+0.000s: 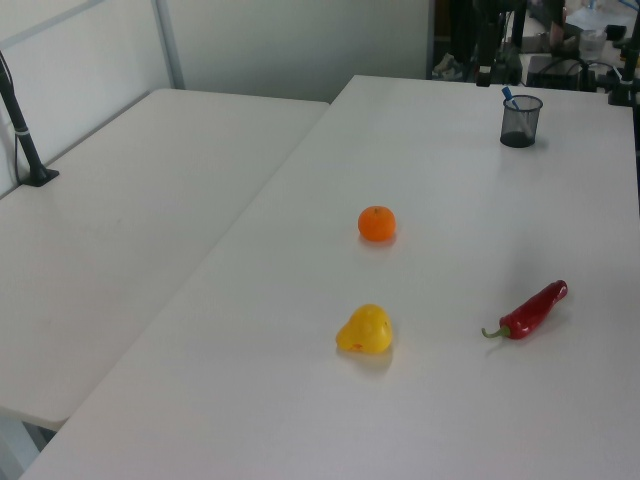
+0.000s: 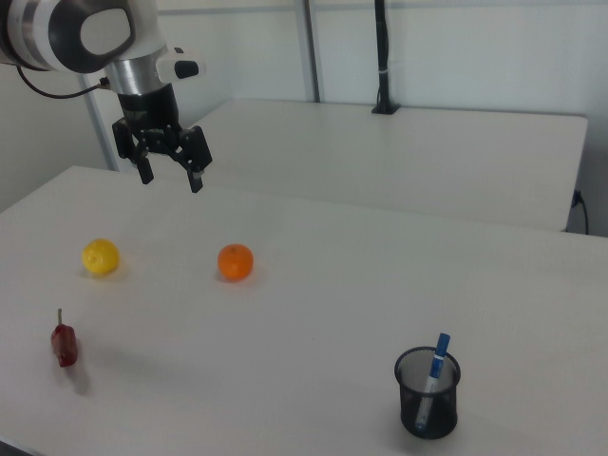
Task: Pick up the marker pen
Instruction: 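Move the open gripper toward the black mesh pen cup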
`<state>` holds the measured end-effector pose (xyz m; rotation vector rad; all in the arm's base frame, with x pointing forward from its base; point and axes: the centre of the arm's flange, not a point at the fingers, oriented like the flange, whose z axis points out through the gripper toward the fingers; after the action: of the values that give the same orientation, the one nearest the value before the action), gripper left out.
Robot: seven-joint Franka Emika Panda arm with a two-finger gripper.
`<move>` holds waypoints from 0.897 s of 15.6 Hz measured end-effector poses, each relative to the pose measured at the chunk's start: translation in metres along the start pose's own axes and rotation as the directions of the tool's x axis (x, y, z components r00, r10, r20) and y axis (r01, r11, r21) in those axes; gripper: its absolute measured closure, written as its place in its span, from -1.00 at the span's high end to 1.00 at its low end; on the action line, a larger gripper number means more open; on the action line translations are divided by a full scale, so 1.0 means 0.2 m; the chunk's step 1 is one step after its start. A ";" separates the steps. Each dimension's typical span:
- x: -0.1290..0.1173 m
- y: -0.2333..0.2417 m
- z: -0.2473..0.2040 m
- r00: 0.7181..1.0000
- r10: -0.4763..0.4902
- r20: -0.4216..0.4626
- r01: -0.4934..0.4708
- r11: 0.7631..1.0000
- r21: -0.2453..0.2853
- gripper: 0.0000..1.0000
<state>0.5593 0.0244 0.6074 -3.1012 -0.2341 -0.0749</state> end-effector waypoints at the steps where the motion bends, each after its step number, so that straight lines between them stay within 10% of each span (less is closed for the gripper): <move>1: 0.00 0.00 0.00 1.000 0.000 0.000 0.000 1.000 0.000 1.00; 14: 0.00 0.02 -0.01 1.000 0.006 -0.006 -0.006 1.000 -0.001 1.00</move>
<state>0.5593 0.0208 0.6090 -3.1023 -0.2245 -0.0844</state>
